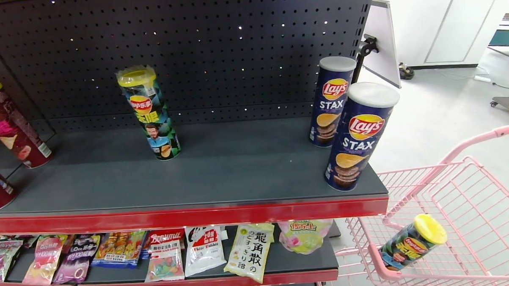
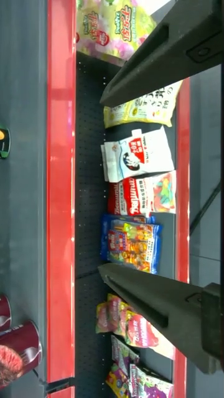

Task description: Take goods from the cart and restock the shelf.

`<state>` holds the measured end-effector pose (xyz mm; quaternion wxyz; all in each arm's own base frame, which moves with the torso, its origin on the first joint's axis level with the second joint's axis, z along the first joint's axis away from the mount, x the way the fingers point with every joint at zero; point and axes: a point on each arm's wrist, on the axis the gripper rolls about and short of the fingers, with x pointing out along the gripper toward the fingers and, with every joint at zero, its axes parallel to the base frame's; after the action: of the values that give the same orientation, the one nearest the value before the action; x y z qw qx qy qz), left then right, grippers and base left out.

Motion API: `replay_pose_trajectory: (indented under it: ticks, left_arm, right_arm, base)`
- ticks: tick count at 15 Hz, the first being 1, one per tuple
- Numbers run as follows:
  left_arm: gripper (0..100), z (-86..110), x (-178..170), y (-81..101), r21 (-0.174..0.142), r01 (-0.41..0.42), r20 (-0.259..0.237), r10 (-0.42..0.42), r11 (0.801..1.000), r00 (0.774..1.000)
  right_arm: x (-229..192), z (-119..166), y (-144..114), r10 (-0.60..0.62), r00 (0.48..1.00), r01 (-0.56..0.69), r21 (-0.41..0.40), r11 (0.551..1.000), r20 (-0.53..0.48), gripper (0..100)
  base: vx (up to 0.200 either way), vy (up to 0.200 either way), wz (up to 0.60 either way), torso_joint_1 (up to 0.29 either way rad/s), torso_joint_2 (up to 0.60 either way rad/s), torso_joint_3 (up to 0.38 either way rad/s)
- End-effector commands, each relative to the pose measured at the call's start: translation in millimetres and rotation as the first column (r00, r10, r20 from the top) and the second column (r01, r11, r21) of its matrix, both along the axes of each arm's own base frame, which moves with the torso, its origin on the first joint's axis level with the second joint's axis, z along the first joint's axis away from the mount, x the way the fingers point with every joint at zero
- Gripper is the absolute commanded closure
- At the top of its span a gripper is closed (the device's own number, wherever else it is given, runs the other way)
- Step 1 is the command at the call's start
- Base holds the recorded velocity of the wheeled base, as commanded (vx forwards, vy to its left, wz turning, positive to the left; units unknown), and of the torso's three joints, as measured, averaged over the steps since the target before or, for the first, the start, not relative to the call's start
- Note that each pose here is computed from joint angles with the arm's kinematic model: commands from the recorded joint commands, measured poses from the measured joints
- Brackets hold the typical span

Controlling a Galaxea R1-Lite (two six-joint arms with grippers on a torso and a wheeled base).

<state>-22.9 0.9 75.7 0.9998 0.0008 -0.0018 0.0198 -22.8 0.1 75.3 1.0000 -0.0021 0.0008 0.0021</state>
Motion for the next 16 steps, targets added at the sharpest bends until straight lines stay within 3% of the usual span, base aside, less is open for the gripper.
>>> replay_pose_trajectory:
  ticks: [1,9,16]
  left_arm:
    - [0,0.1,0.1,0.0,0.000,0.000,-0.001,0.000,1.000,1.000]
    - [0,0.1,0.1,0.0,0.000,0.000,-0.001,0.000,1.000,1.000]
    - [0,0.1,0.1,0.0,0.000,0.000,-0.001,0.000,1.000,1.000]
  right_arm:
    - [0.1,0.1,0.0,0.000,1.000,0.000,-0.002,1.000,-0.001,0]
    - [0.1,0.1,0.0,0.000,1.000,0.000,0.000,1.000,-0.001,0]
    - [0.1,0.1,-0.1,-0.003,1.000,0.003,0.000,1.000,-0.001,0]
  base:
    - [0.000,0.000,-0.60,0.002,0.00,0.002]
    - [0.000,0.000,-0.60,0.005,0.00,0.001]
    - [0.000,0.000,0.00,0.000,0.00,0.000]
